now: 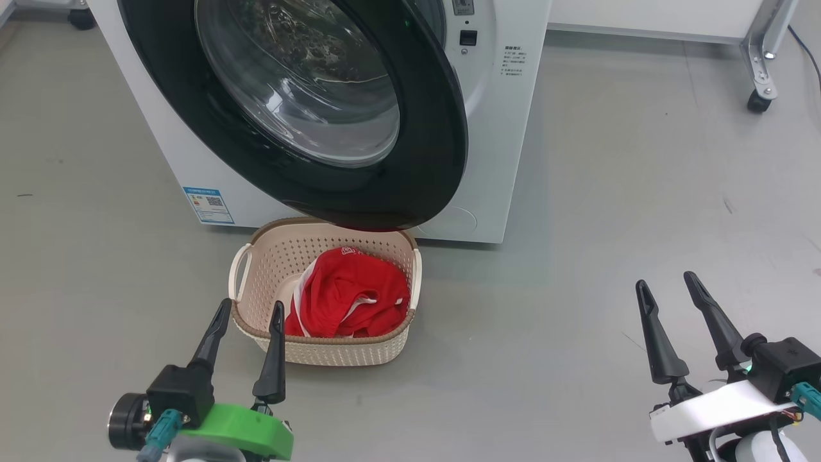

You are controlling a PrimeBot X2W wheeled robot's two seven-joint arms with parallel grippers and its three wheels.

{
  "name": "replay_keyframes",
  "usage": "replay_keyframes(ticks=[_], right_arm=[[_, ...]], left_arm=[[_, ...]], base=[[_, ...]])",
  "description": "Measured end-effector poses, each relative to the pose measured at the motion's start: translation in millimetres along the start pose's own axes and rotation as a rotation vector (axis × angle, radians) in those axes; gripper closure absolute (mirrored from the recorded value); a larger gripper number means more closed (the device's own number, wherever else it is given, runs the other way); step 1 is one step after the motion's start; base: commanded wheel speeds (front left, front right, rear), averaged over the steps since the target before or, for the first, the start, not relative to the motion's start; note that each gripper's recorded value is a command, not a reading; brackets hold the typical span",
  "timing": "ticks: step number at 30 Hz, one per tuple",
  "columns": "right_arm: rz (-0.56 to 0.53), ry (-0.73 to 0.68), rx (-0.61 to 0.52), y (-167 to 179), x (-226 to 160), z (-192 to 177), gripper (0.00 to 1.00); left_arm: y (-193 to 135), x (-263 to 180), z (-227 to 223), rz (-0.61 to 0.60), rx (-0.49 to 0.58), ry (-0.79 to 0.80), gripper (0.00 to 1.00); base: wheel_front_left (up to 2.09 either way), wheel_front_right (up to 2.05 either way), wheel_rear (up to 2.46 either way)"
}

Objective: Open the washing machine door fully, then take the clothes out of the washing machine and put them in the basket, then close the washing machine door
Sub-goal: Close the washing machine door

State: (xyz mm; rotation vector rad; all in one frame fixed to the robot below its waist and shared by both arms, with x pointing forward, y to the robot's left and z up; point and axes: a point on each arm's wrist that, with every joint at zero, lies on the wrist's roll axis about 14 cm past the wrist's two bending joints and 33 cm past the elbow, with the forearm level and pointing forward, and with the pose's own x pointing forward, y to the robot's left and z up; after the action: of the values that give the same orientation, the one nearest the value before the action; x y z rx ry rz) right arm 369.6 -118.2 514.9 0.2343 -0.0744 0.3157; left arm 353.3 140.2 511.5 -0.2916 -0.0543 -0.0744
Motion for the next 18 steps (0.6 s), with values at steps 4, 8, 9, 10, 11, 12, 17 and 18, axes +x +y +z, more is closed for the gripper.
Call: replay_keyframes(ticks=[4,8,9,10,11,12,17,18], right_arm=[[0.0,-0.001,-0.001,0.1,-0.2,0.2,0.0],[0.0,0.0,0.0,0.1,-0.4,0.1,0.0],[-0.001,0.0,0.0,0.1,-0.4,-0.1,0.0],[-0.001,0.001,0.0,0.1,-0.4,-0.3,0.0],[-0.001,0.001,0.0,0.0,-0.5,-0.5,0.0],[-0.001,0.002,0.001,0.0,-0.5,-0.6,0.0],[-0.003,0.003,0.002,-0.4,-0.6,-1.0,0.0],[-0.004,0.003,0.002,-0.6,-0.7,-1.2,0.0]], left_arm=[[0.0,0.0,1.0,-0.001,0.0,-0.004,0.0],[0.2,-2.3,-1.3,0.0,-0.001,0.002,0.0],[0.5,-3.0,-2.5,0.001,-0.001,0.006,0.0],[0.6,-3.4,-3.0,0.001,0.002,0.007,0.0],[0.7,-3.5,-3.2,0.001,0.005,0.007,0.0],[0.7,-3.4,-3.3,0.0,0.004,0.007,0.0],[1.0,-3.1,-4.2,0.001,0.0,0.009,0.0],[0.8,-3.1,-4.6,0.002,-0.001,0.01,0.0]], base=[[0.0,0.0,0.0],[0.0,0.0,0.0],[0.0,0.0,0.0],[0.0,0.0,0.0],[0.0,0.0,0.0],[0.0,0.0,0.0],[0.0,0.0,0.0],[0.0,0.0,0.0]])
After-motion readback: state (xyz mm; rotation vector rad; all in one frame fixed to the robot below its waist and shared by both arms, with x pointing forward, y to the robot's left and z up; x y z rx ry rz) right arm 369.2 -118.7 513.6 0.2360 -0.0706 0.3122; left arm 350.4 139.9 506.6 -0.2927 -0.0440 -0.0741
